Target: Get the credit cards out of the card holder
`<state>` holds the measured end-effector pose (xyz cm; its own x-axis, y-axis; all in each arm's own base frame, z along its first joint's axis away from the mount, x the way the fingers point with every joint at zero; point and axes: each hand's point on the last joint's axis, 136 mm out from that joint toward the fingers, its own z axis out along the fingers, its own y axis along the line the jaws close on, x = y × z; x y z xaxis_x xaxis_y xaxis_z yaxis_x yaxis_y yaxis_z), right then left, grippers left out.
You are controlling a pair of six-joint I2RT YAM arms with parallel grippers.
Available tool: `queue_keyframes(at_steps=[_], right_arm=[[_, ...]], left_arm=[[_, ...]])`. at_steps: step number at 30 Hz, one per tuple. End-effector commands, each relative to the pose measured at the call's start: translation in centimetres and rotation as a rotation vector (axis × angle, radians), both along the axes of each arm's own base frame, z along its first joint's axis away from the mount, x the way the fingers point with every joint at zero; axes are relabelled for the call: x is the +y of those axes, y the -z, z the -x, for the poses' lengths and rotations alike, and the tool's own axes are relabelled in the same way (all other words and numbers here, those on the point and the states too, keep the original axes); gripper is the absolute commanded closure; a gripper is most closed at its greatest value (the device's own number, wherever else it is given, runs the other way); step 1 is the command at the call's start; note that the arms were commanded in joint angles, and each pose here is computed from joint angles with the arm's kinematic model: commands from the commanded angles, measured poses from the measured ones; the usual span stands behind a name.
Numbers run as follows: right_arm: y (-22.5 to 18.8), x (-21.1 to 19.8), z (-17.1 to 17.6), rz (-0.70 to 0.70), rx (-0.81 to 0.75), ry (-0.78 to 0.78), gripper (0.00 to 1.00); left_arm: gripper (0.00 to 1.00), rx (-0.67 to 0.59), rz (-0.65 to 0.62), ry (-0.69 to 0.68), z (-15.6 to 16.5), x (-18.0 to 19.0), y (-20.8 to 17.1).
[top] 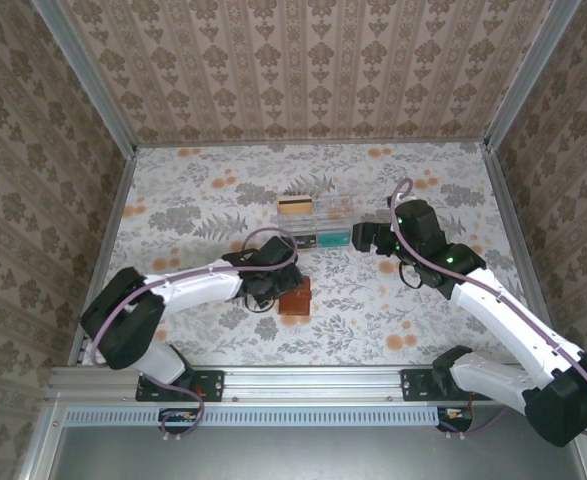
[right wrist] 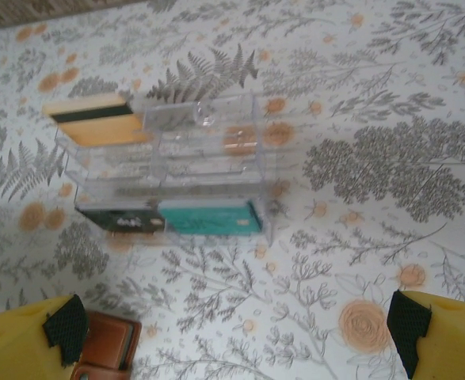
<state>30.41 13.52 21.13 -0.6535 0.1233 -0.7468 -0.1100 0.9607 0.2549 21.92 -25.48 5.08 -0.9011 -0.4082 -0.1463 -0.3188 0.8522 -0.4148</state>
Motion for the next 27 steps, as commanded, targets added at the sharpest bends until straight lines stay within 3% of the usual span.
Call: queue_keyframes(at_steps=[1,3,9,13,15,19,27], right_arm=[[-0.9,0.2,0.6,0.050,0.019,0.060,0.00],[-0.1,1.4,1.4,0.092,0.065,0.056,0.00],[2.2,7.3,2.7,0.163,0.134,-0.011,0.00],[5.0,11.7,4.1,0.217,0.210,-0.069,0.17],[6.9,13.7,5.0,0.282,0.272,-0.091,0.32],[9.4,16.4,6.0,0.372,0.340,-0.114,0.46],[13.7,18.5,6.6,0.461,0.457,-0.132,0.58]], left_arm=[[0.11,-0.071,-0.013,-0.020,-0.8,2.8,-3.3],[0.01,-0.103,-0.011,-0.003,-1.1,4.6,-4.8],[0.00,-0.190,-0.011,0.010,-1.7,10.3,-8.5],[0.00,-0.202,-0.031,0.035,-1.2,13.4,-9.4],[0.00,-0.190,-0.018,0.043,-0.8,14.4,-9.4],[0.00,-0.209,0.004,0.066,-0.6,15.0,-9.6],[0.00,-0.216,-0.010,0.087,-0.4,15.3,-9.5]])
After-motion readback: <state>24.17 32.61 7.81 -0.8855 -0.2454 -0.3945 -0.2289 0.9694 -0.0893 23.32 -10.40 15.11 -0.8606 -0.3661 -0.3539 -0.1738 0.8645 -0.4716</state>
